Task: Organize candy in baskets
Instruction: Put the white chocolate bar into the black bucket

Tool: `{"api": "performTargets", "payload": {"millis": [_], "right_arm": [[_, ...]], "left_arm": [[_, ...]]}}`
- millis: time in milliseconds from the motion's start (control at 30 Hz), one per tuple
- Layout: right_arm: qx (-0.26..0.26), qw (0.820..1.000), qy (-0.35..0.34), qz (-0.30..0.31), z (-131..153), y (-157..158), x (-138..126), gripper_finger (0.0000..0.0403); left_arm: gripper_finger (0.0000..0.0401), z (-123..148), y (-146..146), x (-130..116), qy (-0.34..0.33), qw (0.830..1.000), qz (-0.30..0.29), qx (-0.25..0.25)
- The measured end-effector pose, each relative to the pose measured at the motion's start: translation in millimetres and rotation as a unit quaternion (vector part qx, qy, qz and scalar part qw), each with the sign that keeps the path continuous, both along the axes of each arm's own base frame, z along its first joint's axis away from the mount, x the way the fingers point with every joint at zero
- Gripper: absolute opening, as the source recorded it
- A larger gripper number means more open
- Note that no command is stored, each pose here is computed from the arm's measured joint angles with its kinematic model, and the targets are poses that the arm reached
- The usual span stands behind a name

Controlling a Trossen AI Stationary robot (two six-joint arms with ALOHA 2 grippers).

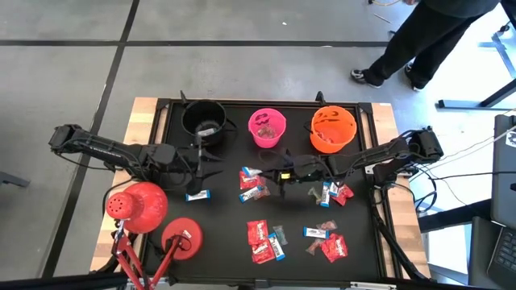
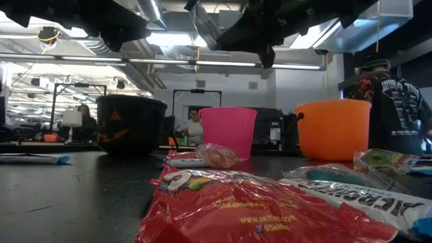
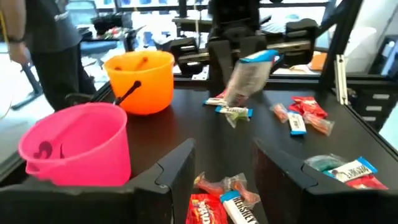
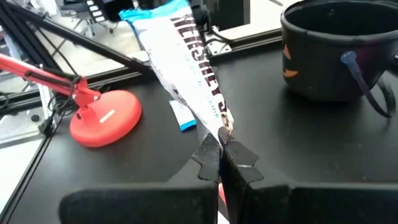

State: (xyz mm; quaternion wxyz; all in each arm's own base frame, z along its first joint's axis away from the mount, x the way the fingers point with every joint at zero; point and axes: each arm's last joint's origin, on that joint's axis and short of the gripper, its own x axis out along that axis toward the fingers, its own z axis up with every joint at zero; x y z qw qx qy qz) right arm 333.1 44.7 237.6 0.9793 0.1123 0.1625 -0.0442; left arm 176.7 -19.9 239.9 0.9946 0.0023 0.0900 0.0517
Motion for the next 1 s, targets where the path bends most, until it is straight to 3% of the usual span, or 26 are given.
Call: {"api": "performTargets", "payload": {"millis": [200,533,833,1000], "right_arm": [[0.022,1.000,-0.004,-0.008,1,0,0,0.0003],[0.056,0.998,-0.031,-0.004,5,1,2,0.0003],[0.064,0.997,-0.041,-0.003,7,1,2,0.0003],[0.063,0.996,-0.056,-0.001,10,1,3,0.0003]], "left_arm": [[0.0149,4,0,1,-0.020,0.999,-0.028,0.023],[0.0196,6,2,5,-0.036,0.998,-0.037,0.030],[0.0199,-5,0,17,-0.007,0.998,-0.047,0.034],[0.0199,-5,-1,24,-0.028,0.998,-0.047,0.035]]}}
